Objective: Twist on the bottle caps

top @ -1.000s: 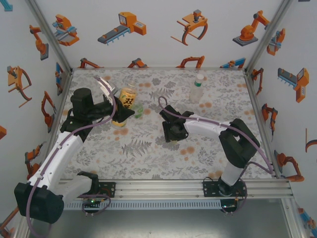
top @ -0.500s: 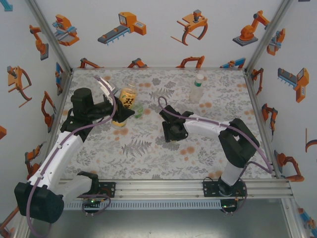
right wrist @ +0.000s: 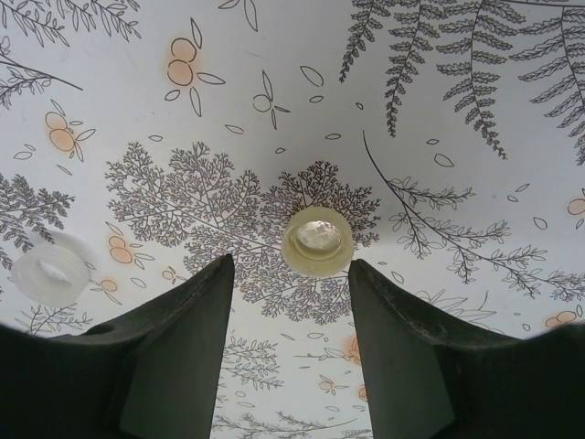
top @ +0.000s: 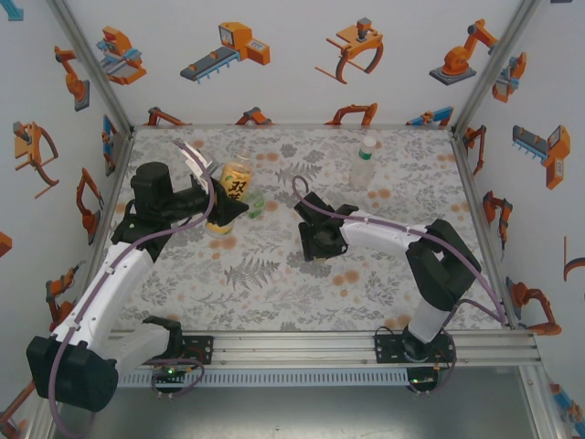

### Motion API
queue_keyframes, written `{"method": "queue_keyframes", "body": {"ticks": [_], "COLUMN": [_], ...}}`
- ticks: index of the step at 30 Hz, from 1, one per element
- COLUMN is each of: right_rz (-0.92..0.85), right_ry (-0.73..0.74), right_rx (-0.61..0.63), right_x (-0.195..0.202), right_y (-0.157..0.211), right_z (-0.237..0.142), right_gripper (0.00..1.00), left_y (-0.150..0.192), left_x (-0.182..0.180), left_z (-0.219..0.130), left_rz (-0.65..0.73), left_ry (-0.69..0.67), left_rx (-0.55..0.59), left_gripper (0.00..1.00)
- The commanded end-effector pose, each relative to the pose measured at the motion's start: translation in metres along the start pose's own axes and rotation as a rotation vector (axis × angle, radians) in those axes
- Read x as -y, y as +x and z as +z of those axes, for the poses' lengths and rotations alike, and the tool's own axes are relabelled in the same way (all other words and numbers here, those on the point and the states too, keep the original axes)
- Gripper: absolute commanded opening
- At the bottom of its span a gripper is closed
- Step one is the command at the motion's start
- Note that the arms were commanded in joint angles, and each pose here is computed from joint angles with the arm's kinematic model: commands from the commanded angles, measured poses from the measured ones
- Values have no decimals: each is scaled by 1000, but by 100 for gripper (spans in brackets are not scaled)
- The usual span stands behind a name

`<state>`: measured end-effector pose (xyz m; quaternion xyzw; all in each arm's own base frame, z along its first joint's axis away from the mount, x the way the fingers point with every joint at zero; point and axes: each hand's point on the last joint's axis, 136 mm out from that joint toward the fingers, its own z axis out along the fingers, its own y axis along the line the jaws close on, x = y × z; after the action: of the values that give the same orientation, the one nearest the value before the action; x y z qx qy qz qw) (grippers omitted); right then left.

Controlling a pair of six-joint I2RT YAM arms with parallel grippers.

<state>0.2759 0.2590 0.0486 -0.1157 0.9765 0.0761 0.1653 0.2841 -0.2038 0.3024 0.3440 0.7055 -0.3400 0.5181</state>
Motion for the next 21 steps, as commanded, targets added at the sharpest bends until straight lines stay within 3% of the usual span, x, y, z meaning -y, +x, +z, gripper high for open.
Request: {"method": "queue_keyframes", "body": {"ticks": [1, 21], "right_rz": [4, -1], "right_ry": [-20, 13], "right_rx": [18, -27], "right_x": [-5, 1], "right_y": [-10, 1], "right_z": [-2, 14], "right_gripper": [51, 51], "left_y": [-7, -6], "left_x": [4, 3], "left_z": [-1, 0], "left_rz": [7, 6], "left_ry": [21, 21], "left_rx": [23, 20], "left_gripper": [0, 0]}}
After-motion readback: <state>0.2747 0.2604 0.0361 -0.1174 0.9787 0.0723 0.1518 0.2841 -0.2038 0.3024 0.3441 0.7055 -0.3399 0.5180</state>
